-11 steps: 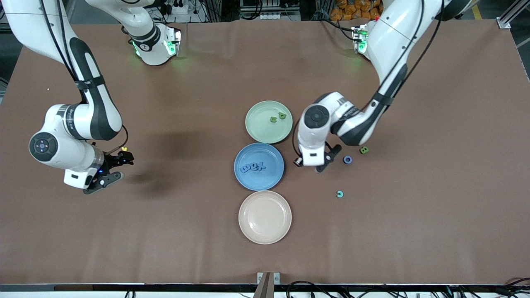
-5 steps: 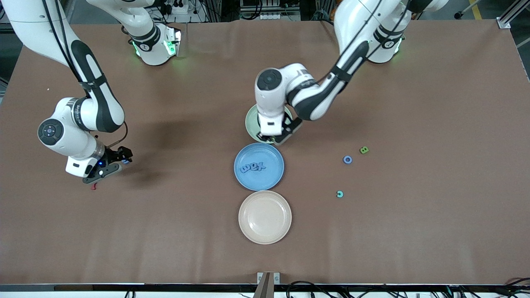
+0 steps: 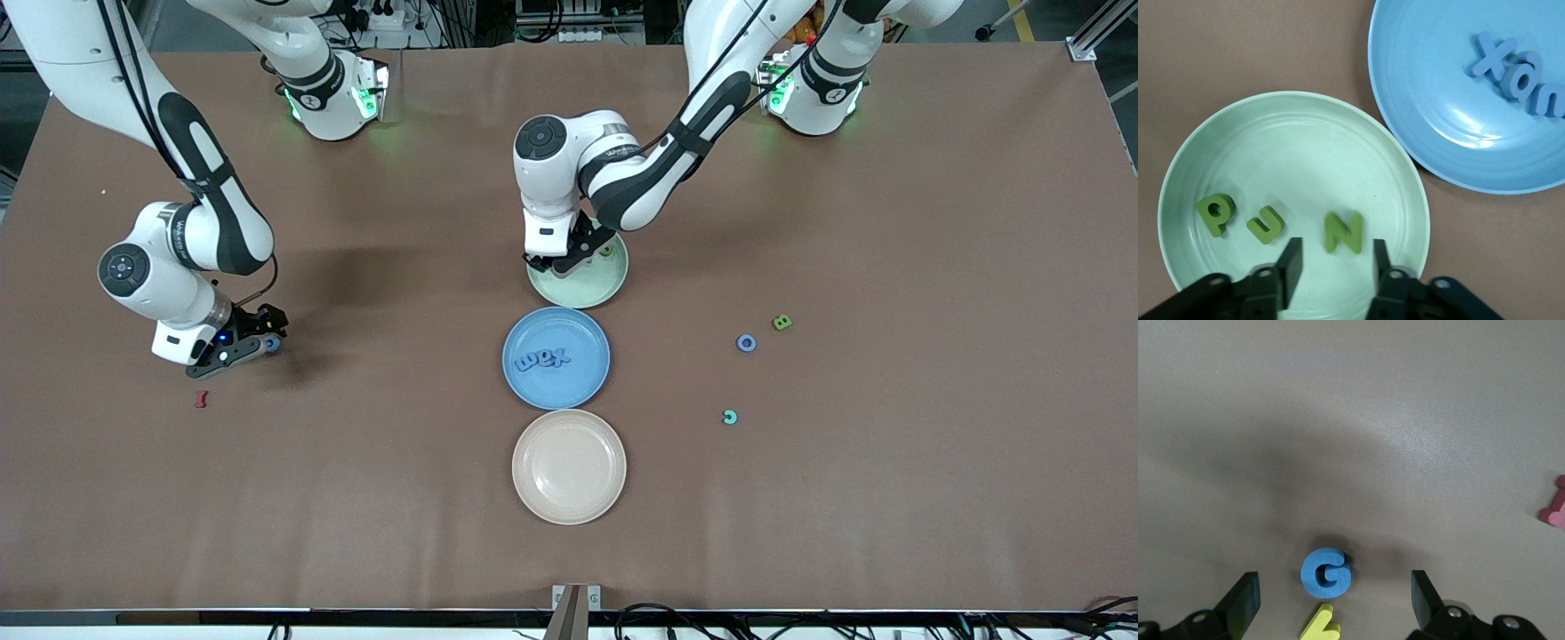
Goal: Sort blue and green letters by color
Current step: 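Lower the green N onto the green plate and open the left gripper, then grasp the blue G with the right gripper while the left returns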
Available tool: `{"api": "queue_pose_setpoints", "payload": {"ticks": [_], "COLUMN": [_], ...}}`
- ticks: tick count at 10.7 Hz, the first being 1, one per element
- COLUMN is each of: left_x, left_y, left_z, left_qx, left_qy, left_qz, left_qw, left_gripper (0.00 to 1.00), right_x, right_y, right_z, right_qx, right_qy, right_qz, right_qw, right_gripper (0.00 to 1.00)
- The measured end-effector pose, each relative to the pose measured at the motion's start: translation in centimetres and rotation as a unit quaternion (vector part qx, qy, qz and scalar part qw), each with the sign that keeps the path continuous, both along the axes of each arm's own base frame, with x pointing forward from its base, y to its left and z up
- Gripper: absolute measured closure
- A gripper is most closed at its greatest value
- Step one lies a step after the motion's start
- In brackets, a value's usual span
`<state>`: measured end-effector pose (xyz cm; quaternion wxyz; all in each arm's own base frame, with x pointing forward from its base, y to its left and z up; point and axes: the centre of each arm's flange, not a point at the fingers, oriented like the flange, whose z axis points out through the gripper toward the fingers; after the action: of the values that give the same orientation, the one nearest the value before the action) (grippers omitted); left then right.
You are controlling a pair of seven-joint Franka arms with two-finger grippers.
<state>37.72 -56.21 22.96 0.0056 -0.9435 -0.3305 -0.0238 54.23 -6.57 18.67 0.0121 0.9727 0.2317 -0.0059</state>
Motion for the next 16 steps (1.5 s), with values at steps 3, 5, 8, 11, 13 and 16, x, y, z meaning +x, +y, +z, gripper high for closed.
{"api": "queue_pose_setpoints", "payload": {"ticks": [3,5,8,11,13,16], "left_x": [0.6,3.1,10.1,12.9,13.1,12.4], "left_y": [0.7,2.8,10.0,15.8,17.8,20.9], "left_z": [-0.5,-0.8,-1.6,-2.3,-2.4,-2.3], "left_qx": [0.012,0.024,0.036,0.051,0.054,0.051], "left_qy": [0.003,0.004,0.016,0.029,0.023,0.011], "left_qz": [0.007,0.024,0.046,0.05,0.041,0.009], "left_qw": [1.0,0.999,0.998,0.997,0.997,0.999], "left_gripper": [0.1,0.0,0.0,0.0,0.0,0.0], "right_x": [-0.9,-1.3,-1.0,-0.9,0.0,3.1], "right_y": [0.0,0.0,0.1,0.1,0.4,3.7], "right_z": [-1.3,-2.3,-1.6,-1.2,-0.5,2.5], "right_qx": [-0.001,-0.001,-0.001,-0.001,0.002,0.008], "right_qy": [-0.01,-0.007,-0.014,-0.014,0.001,0.006], "right_qz": [0.0,-0.001,0.001,0.0,0.0,-0.044], "right_qw": [1.0,1.0,1.0,1.0,1.0,0.999], "right_gripper": [0.0,0.07,0.51,0.64,0.64,0.64]}}
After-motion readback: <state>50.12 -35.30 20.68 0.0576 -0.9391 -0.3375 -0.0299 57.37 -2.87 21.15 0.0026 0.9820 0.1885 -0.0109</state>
